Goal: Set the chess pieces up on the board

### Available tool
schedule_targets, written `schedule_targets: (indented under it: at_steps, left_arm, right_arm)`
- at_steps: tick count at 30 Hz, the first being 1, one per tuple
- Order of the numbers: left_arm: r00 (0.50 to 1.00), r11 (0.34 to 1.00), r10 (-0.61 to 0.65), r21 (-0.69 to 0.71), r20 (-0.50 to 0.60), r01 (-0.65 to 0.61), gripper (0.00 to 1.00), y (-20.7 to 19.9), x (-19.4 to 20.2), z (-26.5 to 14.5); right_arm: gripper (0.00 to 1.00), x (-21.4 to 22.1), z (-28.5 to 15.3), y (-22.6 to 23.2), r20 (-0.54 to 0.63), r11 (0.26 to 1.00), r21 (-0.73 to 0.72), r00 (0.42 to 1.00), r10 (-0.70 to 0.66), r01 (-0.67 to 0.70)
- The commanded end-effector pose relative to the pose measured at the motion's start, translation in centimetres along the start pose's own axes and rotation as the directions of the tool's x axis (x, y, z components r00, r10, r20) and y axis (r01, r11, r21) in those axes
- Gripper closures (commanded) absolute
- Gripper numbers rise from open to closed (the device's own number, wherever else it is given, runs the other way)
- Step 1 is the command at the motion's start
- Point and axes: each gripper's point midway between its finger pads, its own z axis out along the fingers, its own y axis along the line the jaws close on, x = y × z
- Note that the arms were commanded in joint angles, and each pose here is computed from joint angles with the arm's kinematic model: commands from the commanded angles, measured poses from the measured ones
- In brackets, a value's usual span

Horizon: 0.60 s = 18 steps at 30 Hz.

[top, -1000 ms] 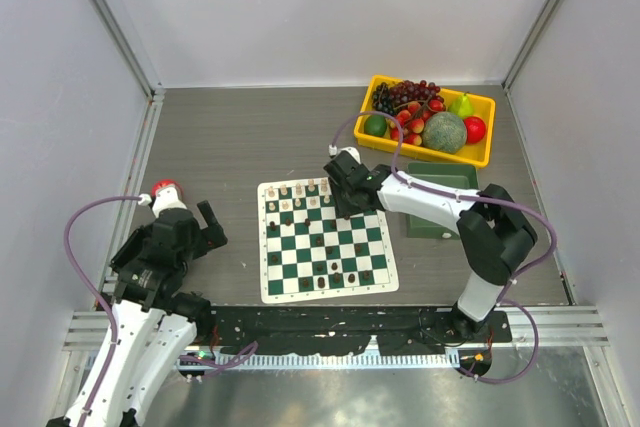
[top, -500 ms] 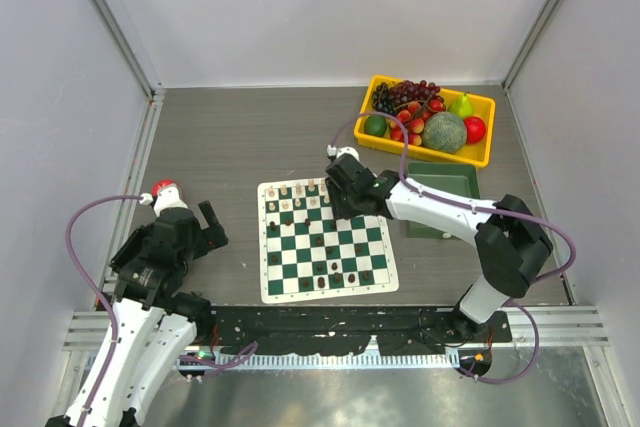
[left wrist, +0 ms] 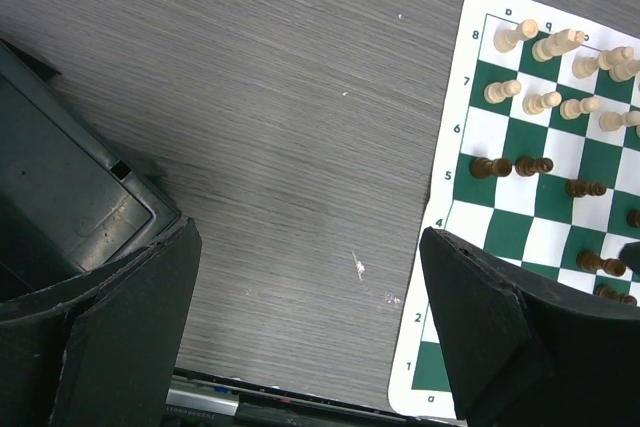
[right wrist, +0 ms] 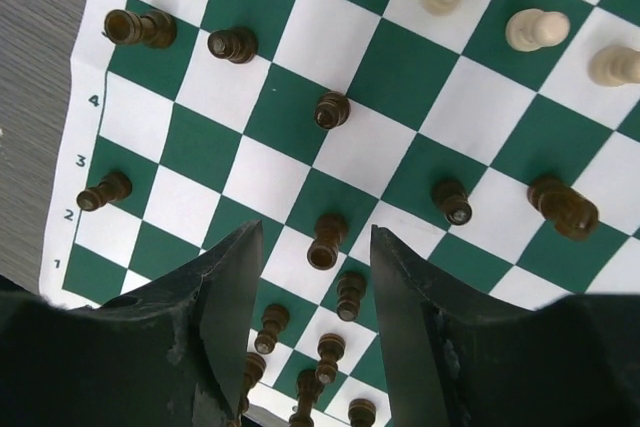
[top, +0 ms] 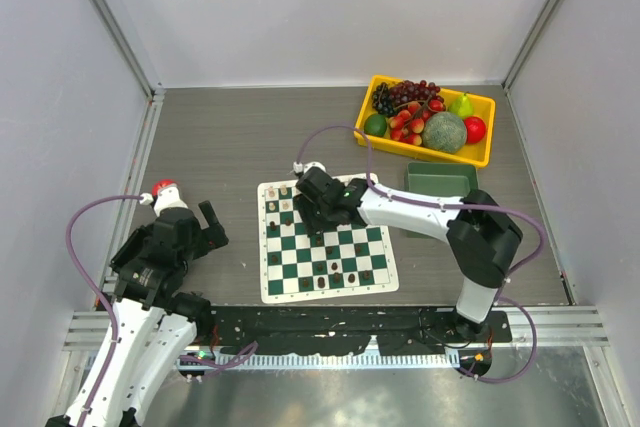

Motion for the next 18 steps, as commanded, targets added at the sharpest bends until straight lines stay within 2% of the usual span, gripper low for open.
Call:
schedule_targets:
  at_steps: [1, 18]
  left_arm:
    - [0.999, 1.000, -0.009, 0.026, 0.045, 0.008, 0.01, -0.6, -1.2, -0.1]
    - [0.999, 1.000, -0.003, 0.030, 0.033, 0.002, 0.01, -0.7, -1.0, 0.1]
  right_arm:
    - [0.47, -0.7, 0.2, 1.1, 0.000, 1.000, -0.006, 1.000, -0.020, 0.020]
    - [0.53, 1.3, 2.0, 1.0, -0.098, 0.999, 0.016, 0.994, -0.045, 0.047]
